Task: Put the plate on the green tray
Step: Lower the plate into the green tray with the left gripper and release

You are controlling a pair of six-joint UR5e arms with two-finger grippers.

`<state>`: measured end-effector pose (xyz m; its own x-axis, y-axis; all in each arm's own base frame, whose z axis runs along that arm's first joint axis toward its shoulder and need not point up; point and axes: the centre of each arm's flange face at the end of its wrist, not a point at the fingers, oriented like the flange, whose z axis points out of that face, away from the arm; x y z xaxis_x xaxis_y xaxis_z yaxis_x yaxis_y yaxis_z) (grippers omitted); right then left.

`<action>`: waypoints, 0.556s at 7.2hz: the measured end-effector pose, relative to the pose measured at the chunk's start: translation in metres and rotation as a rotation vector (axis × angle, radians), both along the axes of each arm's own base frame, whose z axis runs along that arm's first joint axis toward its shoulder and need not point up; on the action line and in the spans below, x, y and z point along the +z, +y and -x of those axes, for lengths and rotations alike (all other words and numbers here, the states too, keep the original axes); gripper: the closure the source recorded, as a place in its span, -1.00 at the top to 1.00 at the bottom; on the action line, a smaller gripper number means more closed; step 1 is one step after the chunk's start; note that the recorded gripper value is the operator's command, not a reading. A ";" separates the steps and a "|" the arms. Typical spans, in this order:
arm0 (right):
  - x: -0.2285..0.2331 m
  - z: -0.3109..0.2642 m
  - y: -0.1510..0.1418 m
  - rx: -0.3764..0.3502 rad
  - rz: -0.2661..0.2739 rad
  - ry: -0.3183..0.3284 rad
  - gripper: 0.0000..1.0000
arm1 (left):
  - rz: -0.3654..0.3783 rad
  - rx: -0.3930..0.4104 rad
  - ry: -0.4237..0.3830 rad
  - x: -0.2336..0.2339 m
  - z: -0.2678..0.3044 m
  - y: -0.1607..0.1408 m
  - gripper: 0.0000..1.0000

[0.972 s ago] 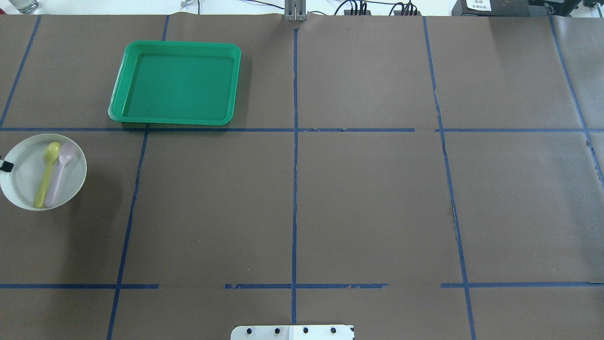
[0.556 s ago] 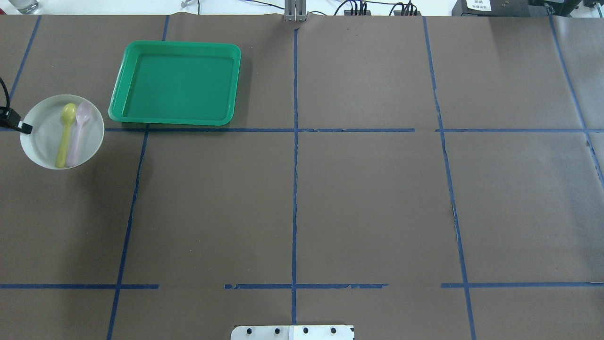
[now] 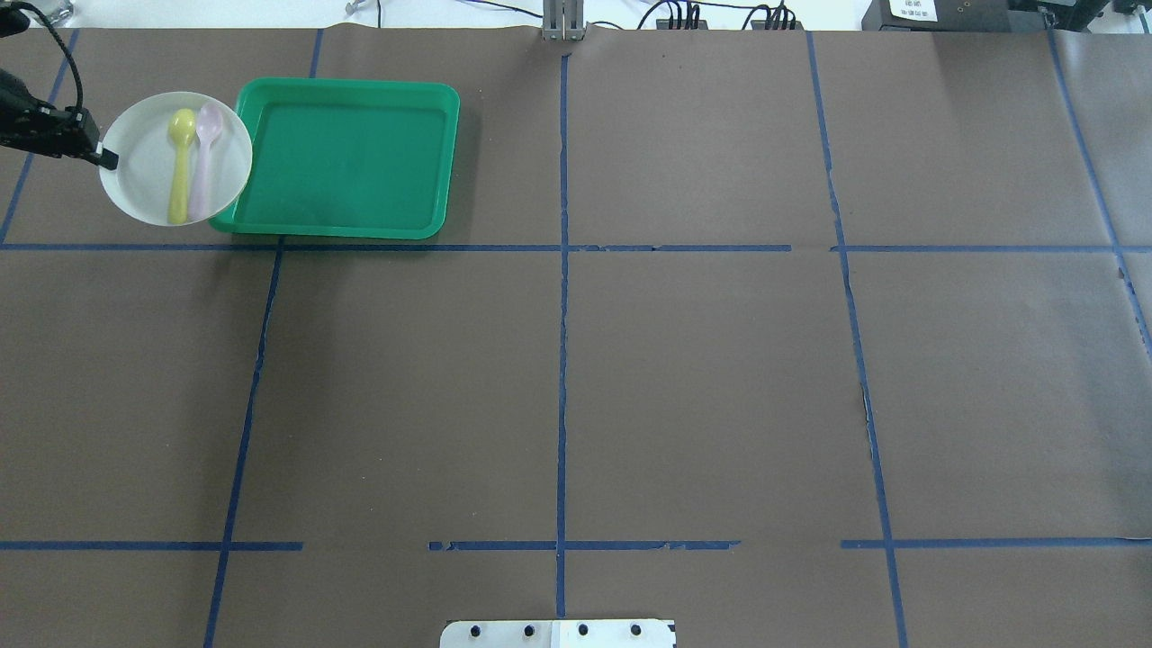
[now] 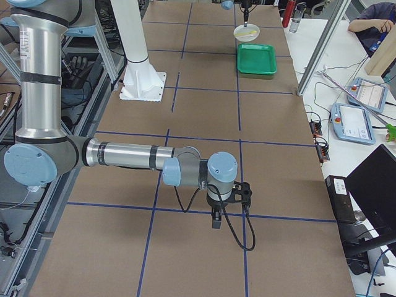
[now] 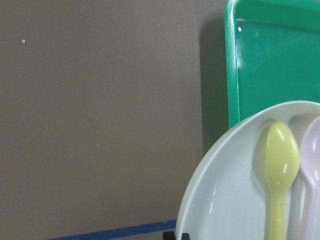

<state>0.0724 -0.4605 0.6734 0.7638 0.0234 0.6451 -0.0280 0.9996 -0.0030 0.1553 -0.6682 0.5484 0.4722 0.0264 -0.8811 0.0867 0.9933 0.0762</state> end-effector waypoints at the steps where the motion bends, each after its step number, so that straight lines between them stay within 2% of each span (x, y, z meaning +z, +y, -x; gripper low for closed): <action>1: 0.000 0.000 0.000 0.000 0.000 0.000 1.00 | 0.033 -0.024 0.009 -0.015 -0.006 -0.020 -1.00; 3: 0.000 0.000 0.000 0.000 0.000 0.000 1.00 | 0.099 -0.061 0.032 -0.040 -0.022 -0.038 -1.00; 4: 0.000 0.000 0.000 0.000 0.000 0.000 1.00 | 0.097 -0.052 0.029 -0.051 -0.045 -0.039 -1.00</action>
<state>0.0724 -0.4605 0.6735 0.7638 0.0228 0.6451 -0.0275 0.9996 -0.0027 0.2006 -0.7072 0.4979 0.4453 -0.0838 -0.8915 0.1393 0.9900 -0.0234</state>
